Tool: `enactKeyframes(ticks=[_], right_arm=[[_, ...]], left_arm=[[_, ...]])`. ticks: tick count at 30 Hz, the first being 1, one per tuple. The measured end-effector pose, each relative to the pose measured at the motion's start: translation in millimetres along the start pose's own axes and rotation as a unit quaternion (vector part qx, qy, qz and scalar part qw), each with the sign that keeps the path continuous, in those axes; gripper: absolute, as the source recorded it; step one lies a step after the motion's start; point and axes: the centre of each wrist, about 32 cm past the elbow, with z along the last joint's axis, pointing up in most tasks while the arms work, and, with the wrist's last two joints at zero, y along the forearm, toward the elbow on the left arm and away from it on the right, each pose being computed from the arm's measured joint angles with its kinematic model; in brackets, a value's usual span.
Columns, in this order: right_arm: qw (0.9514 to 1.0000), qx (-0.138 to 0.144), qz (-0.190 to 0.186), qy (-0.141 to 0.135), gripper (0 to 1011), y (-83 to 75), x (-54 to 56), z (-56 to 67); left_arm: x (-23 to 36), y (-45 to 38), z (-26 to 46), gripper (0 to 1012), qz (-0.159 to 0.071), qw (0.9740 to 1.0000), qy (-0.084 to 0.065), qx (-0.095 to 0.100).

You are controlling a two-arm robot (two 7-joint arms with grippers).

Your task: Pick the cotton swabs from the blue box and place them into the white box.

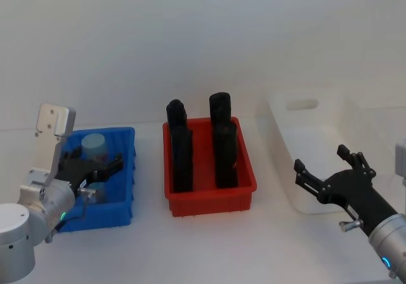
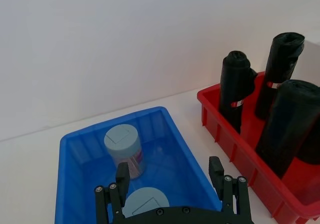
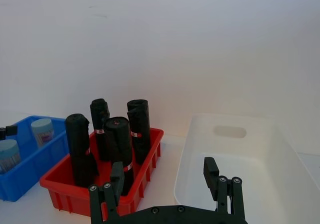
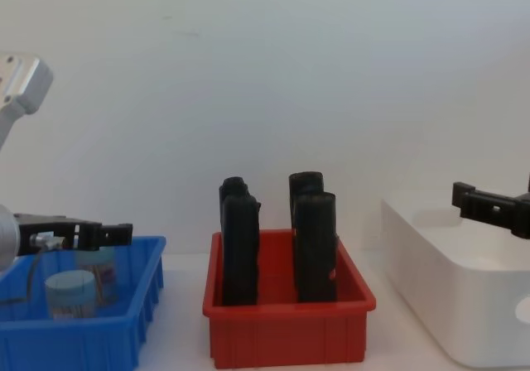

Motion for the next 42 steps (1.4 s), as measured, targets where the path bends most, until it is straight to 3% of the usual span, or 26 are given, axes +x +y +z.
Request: enactKeyframes(ticks=[17, 42], right_arm=[[1.0000, 0.000, 0.000, 0.000, 1002, 0.0, 0.0, 0.0], [1.0000, 0.000, 0.000, 0.000, 1002, 0.0, 0.0, 0.0]], left_arm=[[14.2, -2.9, -12.4, 1004, 0.012, 0.9992, 0.011, 0.036], [27.1, -14.2, -23.5, 980, 0.004, 0.9979, 0.027, 0.058]])
